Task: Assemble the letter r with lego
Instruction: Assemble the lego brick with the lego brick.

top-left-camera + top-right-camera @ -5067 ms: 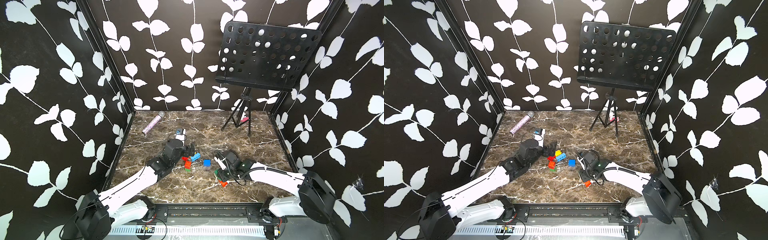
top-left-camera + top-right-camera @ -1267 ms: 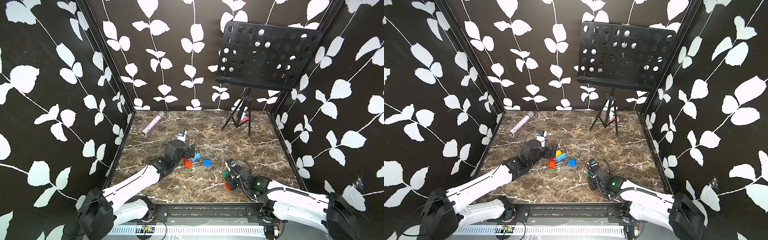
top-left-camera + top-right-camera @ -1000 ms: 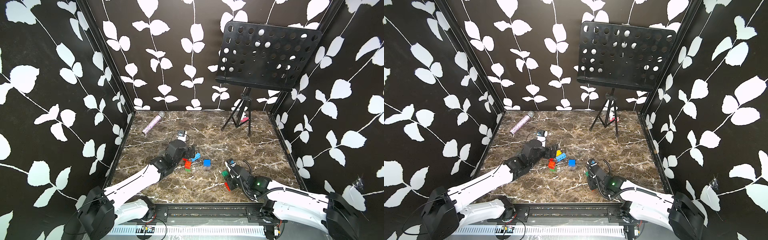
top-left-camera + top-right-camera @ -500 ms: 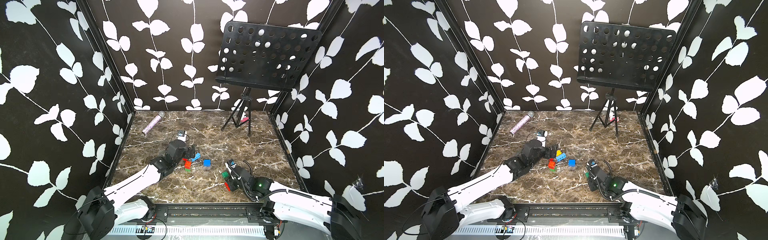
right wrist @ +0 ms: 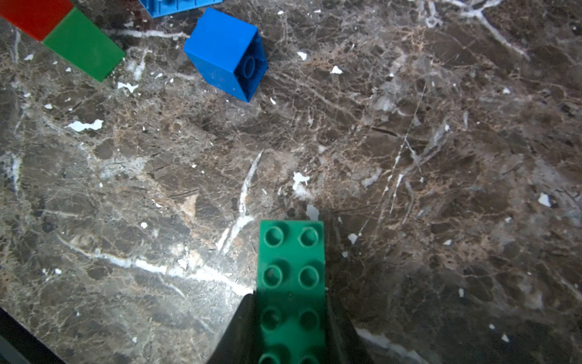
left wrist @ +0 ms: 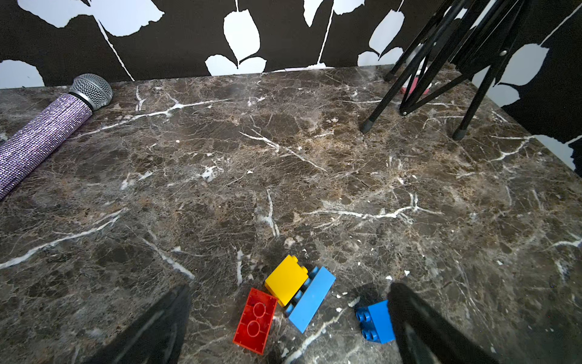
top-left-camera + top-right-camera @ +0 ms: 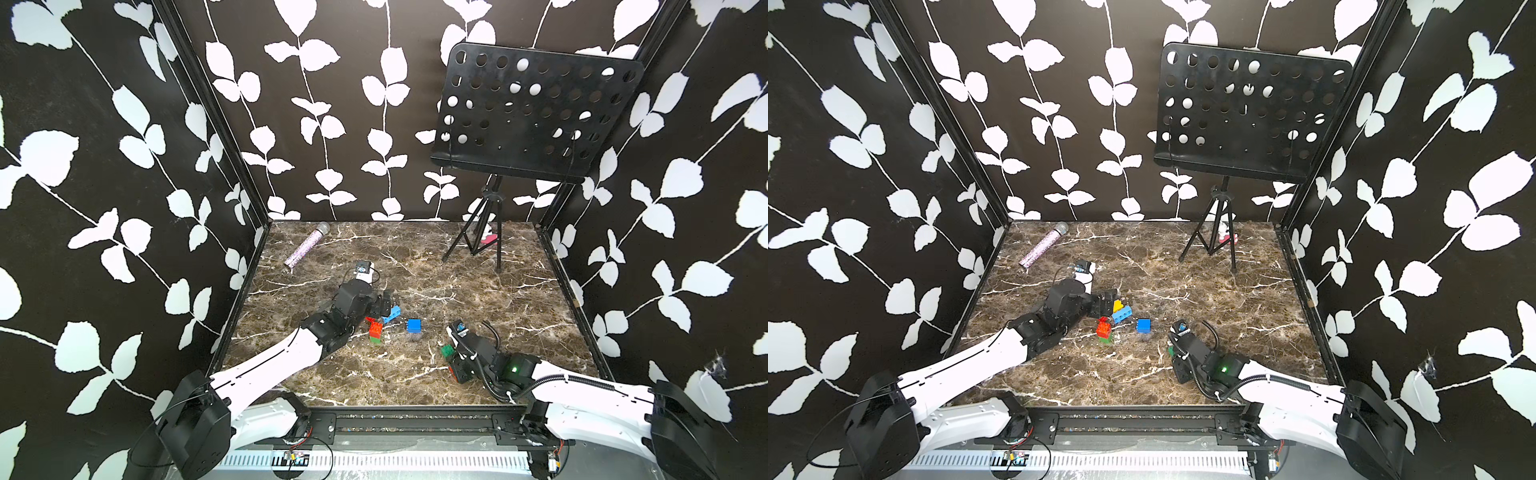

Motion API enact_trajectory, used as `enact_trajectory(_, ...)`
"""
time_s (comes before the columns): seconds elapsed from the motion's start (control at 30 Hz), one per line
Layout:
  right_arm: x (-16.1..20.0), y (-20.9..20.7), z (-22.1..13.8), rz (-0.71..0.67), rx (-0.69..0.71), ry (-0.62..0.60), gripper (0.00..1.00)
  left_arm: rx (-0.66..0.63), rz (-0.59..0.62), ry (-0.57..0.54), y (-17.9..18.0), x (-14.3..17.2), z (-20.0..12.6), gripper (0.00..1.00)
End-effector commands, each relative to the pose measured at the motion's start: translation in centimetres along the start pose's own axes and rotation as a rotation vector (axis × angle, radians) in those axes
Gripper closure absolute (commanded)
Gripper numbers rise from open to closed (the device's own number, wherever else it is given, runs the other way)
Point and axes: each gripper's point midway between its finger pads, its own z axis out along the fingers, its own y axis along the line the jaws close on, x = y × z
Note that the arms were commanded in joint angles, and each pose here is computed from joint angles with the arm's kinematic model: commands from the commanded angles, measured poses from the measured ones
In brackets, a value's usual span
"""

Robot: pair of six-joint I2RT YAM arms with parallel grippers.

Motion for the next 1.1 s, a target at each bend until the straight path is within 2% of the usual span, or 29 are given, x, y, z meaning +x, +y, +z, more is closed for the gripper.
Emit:
enact_trajectory(0.0, 0.9, -0.3, 0.1, 0.007, 0.018, 0.03, 0.83, -0.001, -0.005, 0.015, 0.1, 0.7, 0.0, 0.01)
enact_trajectory(0.43, 3.7, -0.8, 0.1, 0.007, 0.085, 0.064, 0.87, -0.007, -0.002, 0.02, 0.3, 0.9, 0.0, 0.01)
enact_trajectory(0.73, 6.4, -1.7, 0.4, 0.073, 0.161, 0.058, 0.9, -0.017, -0.002, 0.017, 0.6, 1.0, -0.2, 0.01)
enact_trajectory(1.07, 10.6, -0.4, 1.5, -0.006, 0.236, 0.145, 0.94, -0.019, -0.01, 0.018, 0.7, 1.3, -0.3, 0.01)
